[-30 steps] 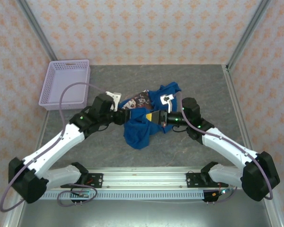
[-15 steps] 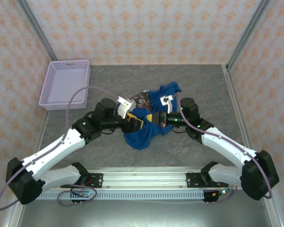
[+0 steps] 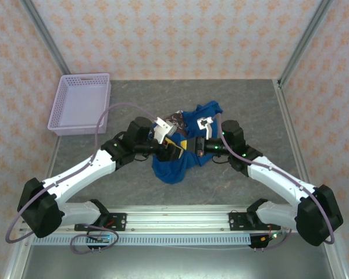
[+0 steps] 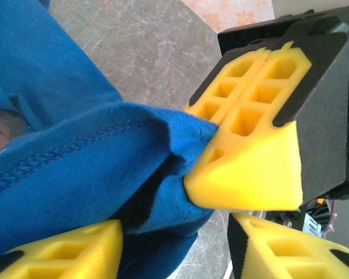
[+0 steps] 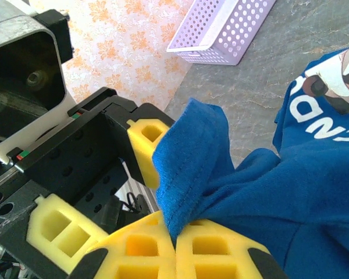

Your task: Fold the inside-out t-shirt

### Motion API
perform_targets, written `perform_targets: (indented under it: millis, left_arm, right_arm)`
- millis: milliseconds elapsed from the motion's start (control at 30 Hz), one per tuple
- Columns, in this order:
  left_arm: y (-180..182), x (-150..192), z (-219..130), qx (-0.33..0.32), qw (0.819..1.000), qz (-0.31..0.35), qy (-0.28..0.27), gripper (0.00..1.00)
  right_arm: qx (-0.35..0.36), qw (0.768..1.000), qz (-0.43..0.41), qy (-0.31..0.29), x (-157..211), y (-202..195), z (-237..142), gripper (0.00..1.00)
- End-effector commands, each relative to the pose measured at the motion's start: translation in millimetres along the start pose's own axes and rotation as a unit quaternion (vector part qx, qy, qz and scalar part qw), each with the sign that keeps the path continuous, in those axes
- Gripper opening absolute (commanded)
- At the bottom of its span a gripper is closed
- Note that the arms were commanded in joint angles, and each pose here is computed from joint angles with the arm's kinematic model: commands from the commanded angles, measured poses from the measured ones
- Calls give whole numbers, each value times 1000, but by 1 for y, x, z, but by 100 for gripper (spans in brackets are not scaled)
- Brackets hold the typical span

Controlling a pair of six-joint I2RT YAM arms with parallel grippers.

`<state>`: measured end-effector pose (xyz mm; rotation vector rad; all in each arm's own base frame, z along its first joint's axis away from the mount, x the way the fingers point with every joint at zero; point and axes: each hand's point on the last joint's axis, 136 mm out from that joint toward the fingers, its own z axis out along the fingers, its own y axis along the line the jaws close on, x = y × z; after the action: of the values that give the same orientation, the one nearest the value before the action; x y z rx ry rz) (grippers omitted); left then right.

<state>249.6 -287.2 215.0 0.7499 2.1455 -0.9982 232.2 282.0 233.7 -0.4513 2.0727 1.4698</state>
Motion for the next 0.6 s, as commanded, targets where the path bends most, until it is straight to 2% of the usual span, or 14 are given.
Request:
perform_targets:
  millis: [0, 400, 533, 567]
  left_arm:
    - [-10, -19, -3, 16, 999, 27, -24, 43]
    - [-4, -15, -4, -1, 1000, 22, -18, 1]
    - [-3, -15, -9, -13, 1000, 7, -19, 0]
    - [-2, -16, -11, -20, 1000, -4, -20, 0]
  right_arm:
    - [-12, 999, -33, -26, -20, 16, -5, 0]
    - [-6, 999, -34, -32, -22, 16, -7, 0]
    - [23, 998, -34, -41, -25, 8, -10, 0]
    - [43, 998, -33, -40, -24, 2, -11, 5]
